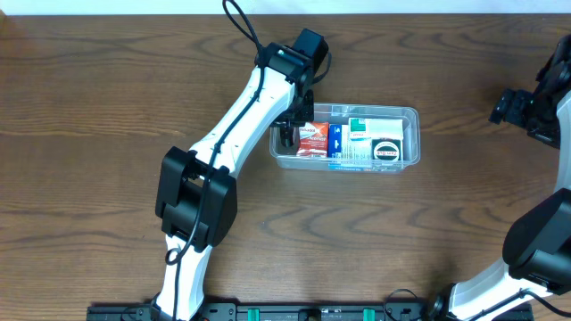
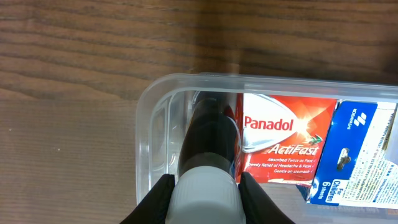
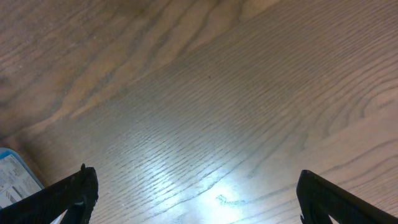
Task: Pack container
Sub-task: 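Lower the bottle upright into the container beside the red box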
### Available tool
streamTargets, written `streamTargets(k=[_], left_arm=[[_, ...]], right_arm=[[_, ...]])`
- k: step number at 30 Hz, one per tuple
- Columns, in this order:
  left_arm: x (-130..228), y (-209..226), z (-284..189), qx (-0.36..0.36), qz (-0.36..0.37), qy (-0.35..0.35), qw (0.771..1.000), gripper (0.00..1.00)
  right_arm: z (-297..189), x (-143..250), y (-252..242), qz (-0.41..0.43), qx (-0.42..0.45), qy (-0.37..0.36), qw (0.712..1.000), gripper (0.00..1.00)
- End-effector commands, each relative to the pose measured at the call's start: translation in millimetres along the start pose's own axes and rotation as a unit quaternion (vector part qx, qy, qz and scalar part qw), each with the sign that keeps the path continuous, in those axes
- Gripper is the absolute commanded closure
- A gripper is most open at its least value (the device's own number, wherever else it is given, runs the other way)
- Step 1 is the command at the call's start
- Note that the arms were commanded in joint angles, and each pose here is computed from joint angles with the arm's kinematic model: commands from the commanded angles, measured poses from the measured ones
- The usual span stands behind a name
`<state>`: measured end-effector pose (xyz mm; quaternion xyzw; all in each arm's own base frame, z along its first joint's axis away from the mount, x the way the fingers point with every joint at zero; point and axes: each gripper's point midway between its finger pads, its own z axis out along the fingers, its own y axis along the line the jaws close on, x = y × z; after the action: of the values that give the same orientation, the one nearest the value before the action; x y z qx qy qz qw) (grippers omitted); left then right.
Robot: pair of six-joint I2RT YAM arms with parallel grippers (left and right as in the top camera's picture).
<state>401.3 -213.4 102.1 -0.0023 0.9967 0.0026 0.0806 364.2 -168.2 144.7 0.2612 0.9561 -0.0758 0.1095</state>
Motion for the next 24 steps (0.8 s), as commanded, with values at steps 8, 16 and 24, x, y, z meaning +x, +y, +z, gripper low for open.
streamTargets(k=[8,16,24], left_arm=[[-0.4,1.2,-0.4,-0.005,-0.007,-0.002,1.000,0.48],[-0.8,1.2,-0.5,-0.005,-0.005,-0.003,1.000,0.48],[-0.7,1.1,-0.8,-0.005,0.006,-0.003,1.000,0.49]], right_arm=[[-4.3,-5.4,-4.0,-0.002,0.002,-0.009,1.000,0.01],[-4.4,-5.5,-3.5,-0.003,0.002,-0.009,1.000,0.01],[-4.4,-5.5,-3.5,-0.003,0.002,-0.009,1.000,0.01]])
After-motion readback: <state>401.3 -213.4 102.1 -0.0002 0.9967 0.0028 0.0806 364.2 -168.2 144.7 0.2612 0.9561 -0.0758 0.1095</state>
